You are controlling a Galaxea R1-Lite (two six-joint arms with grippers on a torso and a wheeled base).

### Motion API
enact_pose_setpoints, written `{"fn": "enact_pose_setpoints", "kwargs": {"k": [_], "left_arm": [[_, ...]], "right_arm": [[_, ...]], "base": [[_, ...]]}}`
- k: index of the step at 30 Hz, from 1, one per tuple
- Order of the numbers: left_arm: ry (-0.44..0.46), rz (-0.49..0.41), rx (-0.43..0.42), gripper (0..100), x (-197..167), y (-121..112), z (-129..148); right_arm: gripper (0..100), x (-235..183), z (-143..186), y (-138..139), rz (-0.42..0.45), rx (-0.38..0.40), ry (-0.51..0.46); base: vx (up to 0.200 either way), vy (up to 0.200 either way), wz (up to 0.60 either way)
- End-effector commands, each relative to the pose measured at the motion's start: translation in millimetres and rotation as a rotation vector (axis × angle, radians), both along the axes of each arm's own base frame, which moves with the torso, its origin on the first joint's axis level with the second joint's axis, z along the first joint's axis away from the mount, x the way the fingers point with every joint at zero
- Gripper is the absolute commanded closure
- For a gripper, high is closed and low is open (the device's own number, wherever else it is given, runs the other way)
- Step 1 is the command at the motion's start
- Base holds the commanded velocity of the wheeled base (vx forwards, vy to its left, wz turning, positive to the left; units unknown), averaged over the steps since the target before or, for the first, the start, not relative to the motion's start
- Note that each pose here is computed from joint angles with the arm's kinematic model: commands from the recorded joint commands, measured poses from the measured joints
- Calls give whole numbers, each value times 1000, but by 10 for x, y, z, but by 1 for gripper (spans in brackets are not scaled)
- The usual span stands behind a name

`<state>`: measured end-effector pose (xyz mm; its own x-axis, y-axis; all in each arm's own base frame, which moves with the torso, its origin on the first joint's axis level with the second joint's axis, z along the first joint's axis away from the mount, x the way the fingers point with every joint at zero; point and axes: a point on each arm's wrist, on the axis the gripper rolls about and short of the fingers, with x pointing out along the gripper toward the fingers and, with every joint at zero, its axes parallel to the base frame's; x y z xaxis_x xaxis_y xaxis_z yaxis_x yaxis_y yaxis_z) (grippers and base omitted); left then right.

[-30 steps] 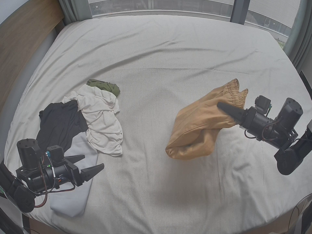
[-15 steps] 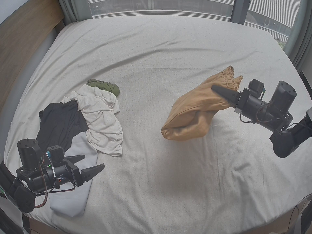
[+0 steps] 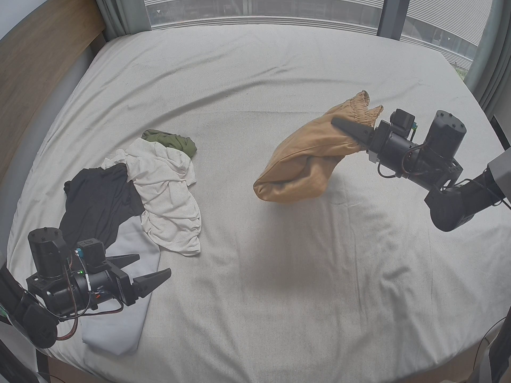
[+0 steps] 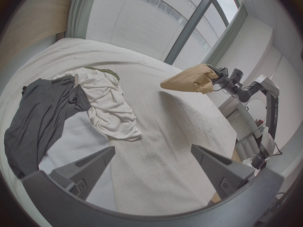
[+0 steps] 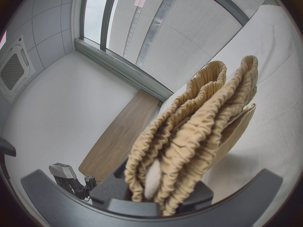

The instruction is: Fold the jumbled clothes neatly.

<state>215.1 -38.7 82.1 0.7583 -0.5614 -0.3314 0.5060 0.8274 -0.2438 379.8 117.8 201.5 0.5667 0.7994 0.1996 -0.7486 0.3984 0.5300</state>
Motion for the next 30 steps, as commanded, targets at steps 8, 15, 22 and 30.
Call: {"fn": "enact_pose_setpoints", "kwargs": {"k": [8,15,22,30], "left_arm": [[11,0,1,0,1,1,-23],[17,0,2,0,-13,3,-33],[18,-3,2,0,-17,-1,-35],[23,-4,2,0,-32,-2,-42]], "right_arm": [[100,411,-57,216,21,1,-1],[100,626,33,341,3,20,-32],[100,764,129,388,-15,31,-49],[100,1006,-285,490,-41,9,36]], "base": [[0,0,0],[0,0,0],[0,0,0],[0,0,0]]}}
